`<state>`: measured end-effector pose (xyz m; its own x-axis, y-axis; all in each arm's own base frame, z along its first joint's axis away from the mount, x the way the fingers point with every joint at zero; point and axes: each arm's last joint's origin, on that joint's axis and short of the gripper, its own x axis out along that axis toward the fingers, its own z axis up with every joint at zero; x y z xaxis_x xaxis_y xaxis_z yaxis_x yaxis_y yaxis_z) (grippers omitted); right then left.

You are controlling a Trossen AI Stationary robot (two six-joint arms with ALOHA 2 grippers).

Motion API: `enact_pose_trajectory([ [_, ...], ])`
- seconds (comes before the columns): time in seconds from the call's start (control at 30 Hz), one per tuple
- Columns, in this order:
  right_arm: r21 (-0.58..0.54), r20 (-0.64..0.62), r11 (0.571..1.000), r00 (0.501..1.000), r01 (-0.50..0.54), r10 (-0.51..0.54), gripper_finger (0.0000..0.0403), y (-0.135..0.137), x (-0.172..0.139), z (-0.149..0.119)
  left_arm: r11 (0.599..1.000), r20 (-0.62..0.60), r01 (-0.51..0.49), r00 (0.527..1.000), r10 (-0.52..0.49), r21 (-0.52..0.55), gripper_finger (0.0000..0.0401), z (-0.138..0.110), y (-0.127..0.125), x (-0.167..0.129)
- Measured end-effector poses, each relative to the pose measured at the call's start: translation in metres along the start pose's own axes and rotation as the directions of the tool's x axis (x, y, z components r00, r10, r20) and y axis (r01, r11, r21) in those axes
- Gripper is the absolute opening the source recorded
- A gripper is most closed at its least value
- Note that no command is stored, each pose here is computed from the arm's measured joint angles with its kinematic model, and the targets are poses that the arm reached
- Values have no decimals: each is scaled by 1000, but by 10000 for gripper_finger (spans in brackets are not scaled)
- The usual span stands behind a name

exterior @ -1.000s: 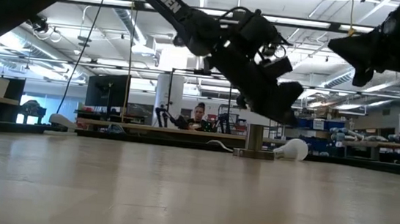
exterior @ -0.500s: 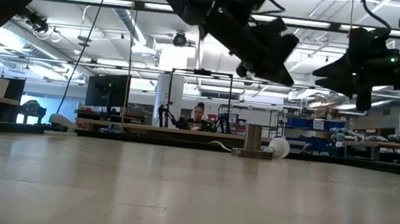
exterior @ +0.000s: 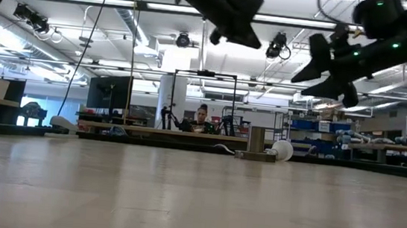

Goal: Screw lightbulb
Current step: Insert the white lightbulb into the gold lamp

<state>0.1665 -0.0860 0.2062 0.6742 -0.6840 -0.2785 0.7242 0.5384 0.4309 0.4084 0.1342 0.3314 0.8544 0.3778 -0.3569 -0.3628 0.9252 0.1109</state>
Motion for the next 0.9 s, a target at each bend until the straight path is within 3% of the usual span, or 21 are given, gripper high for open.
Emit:
enact_pose_trajectory([
  [0.3,24,-144,966,957,259,-253,230,2,50,26,998,28,-27,999,29,-63,9,-28,28,-48],
  [0.57,-34,-254,894,861,447,-440,247,-19,96,37,991,45,-39,998,45,-126,9,-63,33,-79],
  [0.9,-23,-383,860,790,510,-479,306,-49,142,29,991,23,-46,999,49,-128,9,-80,31,-86],
])
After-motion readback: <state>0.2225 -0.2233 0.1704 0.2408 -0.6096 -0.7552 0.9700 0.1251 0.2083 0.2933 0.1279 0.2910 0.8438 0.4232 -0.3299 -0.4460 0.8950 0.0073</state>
